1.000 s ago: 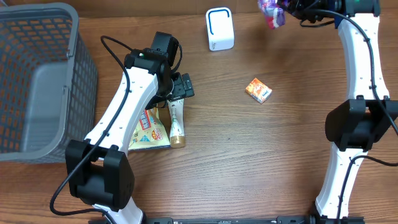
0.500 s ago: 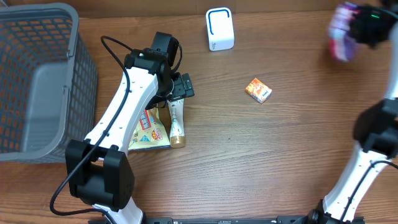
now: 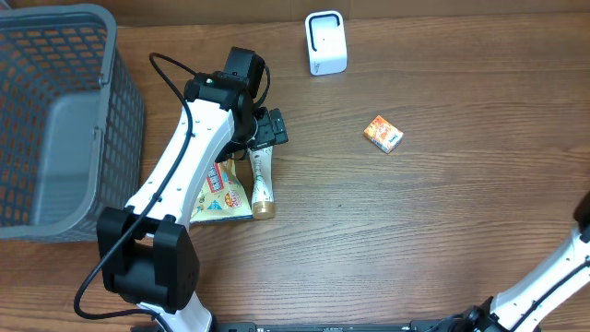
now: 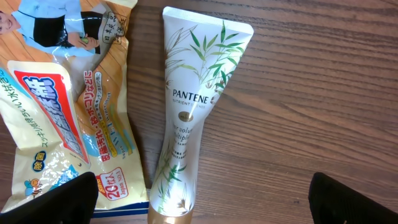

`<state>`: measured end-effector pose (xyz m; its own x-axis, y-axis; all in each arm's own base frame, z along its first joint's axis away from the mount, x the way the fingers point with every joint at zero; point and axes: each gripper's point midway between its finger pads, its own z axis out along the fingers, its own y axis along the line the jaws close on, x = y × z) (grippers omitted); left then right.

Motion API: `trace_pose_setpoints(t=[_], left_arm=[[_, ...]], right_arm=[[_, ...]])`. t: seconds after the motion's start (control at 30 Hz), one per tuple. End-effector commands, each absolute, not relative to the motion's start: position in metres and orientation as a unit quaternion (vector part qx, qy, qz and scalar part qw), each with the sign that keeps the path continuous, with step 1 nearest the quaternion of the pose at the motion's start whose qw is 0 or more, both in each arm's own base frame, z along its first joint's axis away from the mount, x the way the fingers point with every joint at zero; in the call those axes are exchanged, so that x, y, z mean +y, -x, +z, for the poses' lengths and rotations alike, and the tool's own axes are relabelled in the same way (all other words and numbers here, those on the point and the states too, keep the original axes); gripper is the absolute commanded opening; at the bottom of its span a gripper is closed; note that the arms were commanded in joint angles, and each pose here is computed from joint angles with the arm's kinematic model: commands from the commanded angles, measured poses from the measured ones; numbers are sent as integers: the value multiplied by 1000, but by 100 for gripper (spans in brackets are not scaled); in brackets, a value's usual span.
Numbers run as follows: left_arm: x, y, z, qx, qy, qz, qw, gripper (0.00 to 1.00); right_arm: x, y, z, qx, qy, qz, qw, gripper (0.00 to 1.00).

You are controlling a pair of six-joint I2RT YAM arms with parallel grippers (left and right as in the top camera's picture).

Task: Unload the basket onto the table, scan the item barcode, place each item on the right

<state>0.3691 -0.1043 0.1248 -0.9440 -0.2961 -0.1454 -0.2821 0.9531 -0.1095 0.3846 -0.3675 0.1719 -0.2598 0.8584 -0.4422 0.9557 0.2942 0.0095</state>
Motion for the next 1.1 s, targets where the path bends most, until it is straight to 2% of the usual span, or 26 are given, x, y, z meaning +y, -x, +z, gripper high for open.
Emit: trace_pose_setpoints(t=[0.0, 0.13, 0.27, 0.4, 0.6, 0.67, 0.73, 0.87, 1.07], left_arm=[[-106, -367, 123, 987, 134, -42, 77, 100], [-106, -367, 123, 987, 134, -42, 77, 100], [-106, -367, 123, 987, 134, -42, 77, 100], [-106, -367, 123, 987, 134, -42, 77, 100], [-106, -367, 123, 987, 134, -42, 77, 100], [-106, -367, 123, 987, 134, -42, 77, 100], [-106, -367, 123, 987, 134, -42, 77, 100], [-107, -367, 123, 987, 134, -42, 77, 100], [-106, -367, 123, 987, 134, -42, 77, 100]], right_arm=[[-378, -368, 175, 774, -598, -104, 183, 100], [-349, -393, 172, 809, -555, 13, 194, 100], [-269, -447, 189, 875, -385, 187, 227, 100], [-186, -470, 199, 902, -253, 276, 216, 100], [-60, -477, 181, 949, -55, 272, 148, 100], [-24, -478, 170, 955, -19, 268, 124, 100], [23, -476, 155, 956, 22, 277, 98, 93], [107, -453, 99, 959, 102, 263, 29, 90], [101, -426, 46, 972, 109, 204, -27, 78]])
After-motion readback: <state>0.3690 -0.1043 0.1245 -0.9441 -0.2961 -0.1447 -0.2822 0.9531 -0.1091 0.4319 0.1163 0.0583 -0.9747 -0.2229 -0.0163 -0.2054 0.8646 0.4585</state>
